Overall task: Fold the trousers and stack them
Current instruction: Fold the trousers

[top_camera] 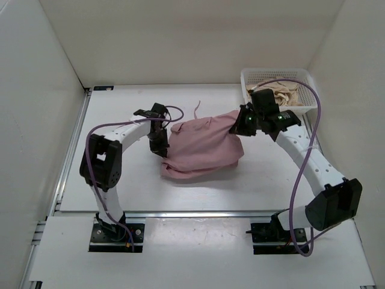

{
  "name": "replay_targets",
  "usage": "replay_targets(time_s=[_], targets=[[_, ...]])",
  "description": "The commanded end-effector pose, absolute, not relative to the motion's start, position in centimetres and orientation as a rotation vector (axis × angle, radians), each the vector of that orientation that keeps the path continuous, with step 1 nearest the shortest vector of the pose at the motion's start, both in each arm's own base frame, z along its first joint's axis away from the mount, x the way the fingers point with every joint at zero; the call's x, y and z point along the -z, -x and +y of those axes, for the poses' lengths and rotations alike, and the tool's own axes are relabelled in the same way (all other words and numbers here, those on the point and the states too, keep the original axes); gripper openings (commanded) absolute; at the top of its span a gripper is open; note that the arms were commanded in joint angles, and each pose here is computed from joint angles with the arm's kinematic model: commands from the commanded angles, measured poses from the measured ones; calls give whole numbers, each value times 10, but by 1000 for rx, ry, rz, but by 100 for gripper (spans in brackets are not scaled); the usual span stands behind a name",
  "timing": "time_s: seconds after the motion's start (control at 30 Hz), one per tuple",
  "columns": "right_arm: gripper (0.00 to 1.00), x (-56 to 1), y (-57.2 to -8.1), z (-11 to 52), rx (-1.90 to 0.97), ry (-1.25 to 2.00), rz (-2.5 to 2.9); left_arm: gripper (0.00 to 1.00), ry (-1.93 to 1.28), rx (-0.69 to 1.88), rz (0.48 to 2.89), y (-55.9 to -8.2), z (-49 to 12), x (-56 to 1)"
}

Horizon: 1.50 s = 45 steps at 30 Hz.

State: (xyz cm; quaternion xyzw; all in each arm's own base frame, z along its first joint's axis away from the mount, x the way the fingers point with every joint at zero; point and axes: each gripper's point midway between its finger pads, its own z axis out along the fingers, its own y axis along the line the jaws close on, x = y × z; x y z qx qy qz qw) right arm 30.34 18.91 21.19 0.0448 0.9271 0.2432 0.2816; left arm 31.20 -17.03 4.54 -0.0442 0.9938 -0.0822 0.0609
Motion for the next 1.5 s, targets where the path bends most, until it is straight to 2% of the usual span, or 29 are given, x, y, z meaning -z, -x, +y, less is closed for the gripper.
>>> replay_targets(time_s=[0.0,0.03,0.1,0.17,0.23,0.27,0.3,0.33,0.37,0.47,0.57,0.6,0.63,0.67,0.7,0.73,0.77,0.87,1.0,1.07,1.13,1.27,1.33,1.4,1.43,1.47], targets=[[0,-211,-331,178,-544,-104,2492,12,165,310,2875,-321,-163,-88],[1,-206,-336,178,-552,-102,2509,14,165,310,2875,-321,-163,-88],[1,-178,-354,165,-505,-173,2577,29,161,330,2863,-325,-167,-96],[45,-162,-364,159,-486,-208,2603,47,140,344,2857,-329,-169,-103],[58,-146,-369,152,-471,-249,2657,62,139,349,2847,-332,-171,-112],[78,-145,-370,149,-468,-261,2655,69,125,350,2842,-333,-171,-116],[88,-154,-369,149,-479,-271,2634,70,129,328,2828,-337,-168,-124],[95,-154,-365,145,-456,-278,2634,71,129,324,2809,-339,-167,-133],[97,-169,-366,139,-432,-296,2584,71,131,318,2785,-341,-166,-144],[99,-191,-355,129,-375,-313,2534,71,119,317,2721,-351,-166,-171],[97,-213,-352,107,-236,-373,2451,48,83,342,2687,-353,-177,-187],[90,-217,-350,106,-209,-383,2434,40,84,335,2702,-354,-177,-181],[82,-217,-347,104,-182,-381,2427,20,66,341,2701,-355,-183,-181],[73,-217,-345,101,-169,-398,2418,12,69,335,2726,-354,-188,-172],[61,-222,-351,107,-213,-388,2392,10,68,340,2718,-360,-191,-168],[36,-219,-350,115,-246,-348,2404,10,77,373,2727,-362,-197,-164],[27,-214,-353,121,-272,-315,2422,10,77,377,2719,-368,-200,-162],[14,-199,-374,147,-374,-236,2468,10,114,352,2756,-391,-209,-138],[5,-147,-394,162,-440,-218,2601,10,142,343,2780,-414,-220,-116],[3,-106,-395,163,-407,-245,2691,10,157,333,2802,-416,-221,-104],[2,-65,-387,159,-351,-298,2785,10,176,305,2828,-414,-219,-92],[1,-23,-365,148,-270,-336,2871,10,197,250,2885,-403,-207,-61],[1,-26,-362,144,-255,-338,2865,10,199,236,2906,-392,-203,-58],[1,-54,-366,142,-269,-330,2788,10,189,215,2879,-390,-197,-69],[1,-68,-364,139,-256,-317,2769,10,185,249,2825,-392,-198,-93],[8,-83,-367,133,-223,-309,2730,10,169,244,2804,-390,-194,-105]])
